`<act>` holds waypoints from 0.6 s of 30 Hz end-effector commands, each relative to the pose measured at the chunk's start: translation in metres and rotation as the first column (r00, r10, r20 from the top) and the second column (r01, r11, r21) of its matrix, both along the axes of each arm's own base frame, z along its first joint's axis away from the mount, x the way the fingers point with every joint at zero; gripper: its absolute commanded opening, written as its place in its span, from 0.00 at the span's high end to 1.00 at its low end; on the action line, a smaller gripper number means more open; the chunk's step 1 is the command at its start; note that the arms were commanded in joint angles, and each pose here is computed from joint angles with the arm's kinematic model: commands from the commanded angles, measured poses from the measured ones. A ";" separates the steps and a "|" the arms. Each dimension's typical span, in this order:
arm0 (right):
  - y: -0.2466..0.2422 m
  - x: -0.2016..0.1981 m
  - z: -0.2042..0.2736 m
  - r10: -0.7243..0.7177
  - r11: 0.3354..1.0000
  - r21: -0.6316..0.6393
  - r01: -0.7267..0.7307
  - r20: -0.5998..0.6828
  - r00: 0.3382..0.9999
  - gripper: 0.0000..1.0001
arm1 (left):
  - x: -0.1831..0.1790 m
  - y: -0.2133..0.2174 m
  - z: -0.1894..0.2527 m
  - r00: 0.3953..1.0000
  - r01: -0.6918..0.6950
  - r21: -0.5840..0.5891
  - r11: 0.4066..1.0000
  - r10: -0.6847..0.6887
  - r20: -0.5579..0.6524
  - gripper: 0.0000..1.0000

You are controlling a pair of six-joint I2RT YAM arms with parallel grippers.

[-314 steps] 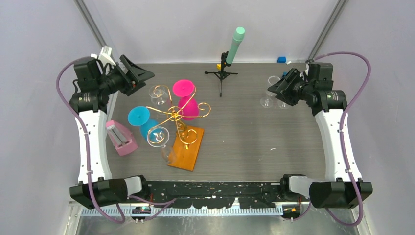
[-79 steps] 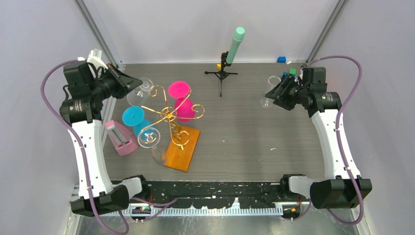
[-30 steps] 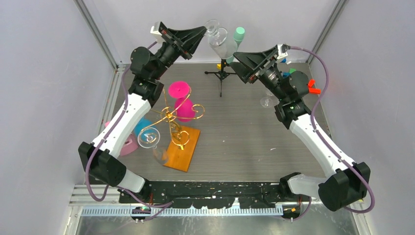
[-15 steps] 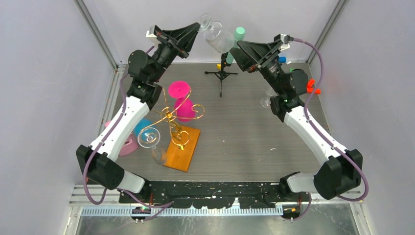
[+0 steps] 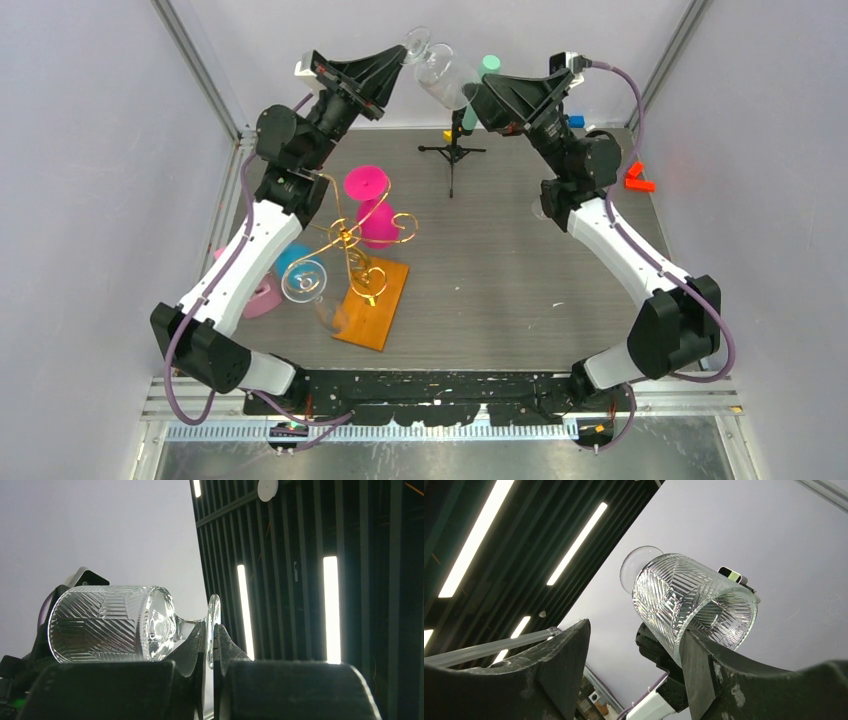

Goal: Take the wine glass off the wine glass rack

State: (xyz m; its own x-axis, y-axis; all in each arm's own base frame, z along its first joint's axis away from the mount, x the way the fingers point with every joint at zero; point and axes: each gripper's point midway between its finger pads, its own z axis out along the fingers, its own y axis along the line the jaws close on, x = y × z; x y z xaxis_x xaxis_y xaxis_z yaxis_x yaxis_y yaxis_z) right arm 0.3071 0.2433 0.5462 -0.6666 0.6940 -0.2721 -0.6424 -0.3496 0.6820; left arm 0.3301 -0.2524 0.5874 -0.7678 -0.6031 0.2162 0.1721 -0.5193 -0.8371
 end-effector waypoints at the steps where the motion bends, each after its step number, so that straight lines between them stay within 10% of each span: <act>1: -0.002 -0.040 0.036 0.053 0.998 0.033 -0.061 0.206 0.977 0.33 | -0.035 0.017 0.036 0.994 0.003 -0.071 0.997 0.005 0.105 1.00; 6: -0.001 -0.052 0.048 0.133 0.987 0.059 -0.152 0.253 0.958 0.59 | -0.032 0.021 0.026 0.997 -0.043 -0.055 0.998 0.046 0.063 1.00; 18: 0.015 -0.074 0.062 0.219 0.969 0.040 -0.245 0.327 0.920 0.80 | -0.034 0.025 0.021 0.997 -0.068 -0.057 0.996 0.071 0.040 0.99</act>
